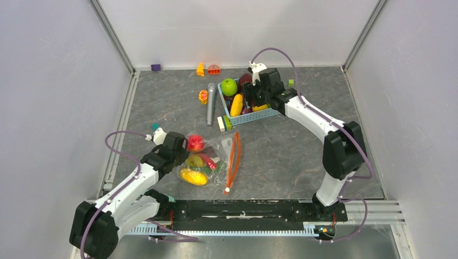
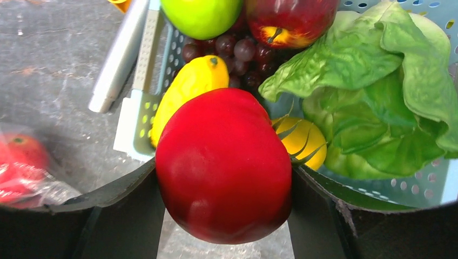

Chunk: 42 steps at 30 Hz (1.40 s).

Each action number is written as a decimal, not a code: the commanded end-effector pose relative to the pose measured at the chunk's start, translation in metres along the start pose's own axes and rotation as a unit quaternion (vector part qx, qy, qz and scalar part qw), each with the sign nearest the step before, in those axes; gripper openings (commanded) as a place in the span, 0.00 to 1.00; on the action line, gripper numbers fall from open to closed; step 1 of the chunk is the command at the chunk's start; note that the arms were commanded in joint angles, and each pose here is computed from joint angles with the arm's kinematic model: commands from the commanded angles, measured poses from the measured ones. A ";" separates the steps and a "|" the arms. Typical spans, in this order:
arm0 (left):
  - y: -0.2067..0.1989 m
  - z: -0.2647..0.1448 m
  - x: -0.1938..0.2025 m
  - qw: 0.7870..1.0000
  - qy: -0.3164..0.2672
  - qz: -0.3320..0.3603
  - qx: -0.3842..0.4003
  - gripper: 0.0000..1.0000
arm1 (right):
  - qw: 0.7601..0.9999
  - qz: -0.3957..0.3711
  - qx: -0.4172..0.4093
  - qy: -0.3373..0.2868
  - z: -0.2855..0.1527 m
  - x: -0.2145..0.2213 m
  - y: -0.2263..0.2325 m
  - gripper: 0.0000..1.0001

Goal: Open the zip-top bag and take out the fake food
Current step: Place the fake fruit in the bin.

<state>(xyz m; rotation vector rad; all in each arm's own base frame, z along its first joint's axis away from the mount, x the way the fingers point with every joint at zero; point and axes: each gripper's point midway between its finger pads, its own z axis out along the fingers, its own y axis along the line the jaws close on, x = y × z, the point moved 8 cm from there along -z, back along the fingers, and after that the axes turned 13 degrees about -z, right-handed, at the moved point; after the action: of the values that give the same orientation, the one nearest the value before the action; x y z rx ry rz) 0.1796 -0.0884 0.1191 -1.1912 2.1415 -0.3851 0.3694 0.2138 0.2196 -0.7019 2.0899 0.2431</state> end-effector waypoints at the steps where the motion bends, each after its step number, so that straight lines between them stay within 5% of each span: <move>1: 0.001 -0.002 -0.003 1.000 -0.009 -0.018 0.000 0.02 | 0.999 -0.024 0.017 -0.021 0.019 -0.018 -0.011 0.57; 9: 0.002 -0.002 -0.001 1.000 0.000 -0.019 0.010 0.02 | 0.999 -0.029 0.043 -0.003 0.045 -0.004 -0.020 0.63; 18: -0.001 -0.005 -0.002 1.000 0.003 -0.015 0.018 0.02 | 0.998 -0.036 0.049 -0.009 0.039 -0.006 -0.024 0.98; 32: -0.003 -0.004 0.000 1.000 0.010 -0.011 0.025 0.02 | 0.996 -0.047 0.076 -0.029 0.006 -0.018 -0.032 0.97; 42: -0.001 -0.003 0.001 1.000 0.014 -0.011 0.025 0.02 | 0.993 -0.063 0.096 0.018 0.019 0.004 -0.036 0.67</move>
<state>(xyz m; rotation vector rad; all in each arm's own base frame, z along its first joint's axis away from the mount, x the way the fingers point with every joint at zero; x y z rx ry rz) 0.1746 -0.0888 0.1194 -1.1915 2.1532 -0.4296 0.3994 0.1969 0.2156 -0.7168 2.0492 0.0240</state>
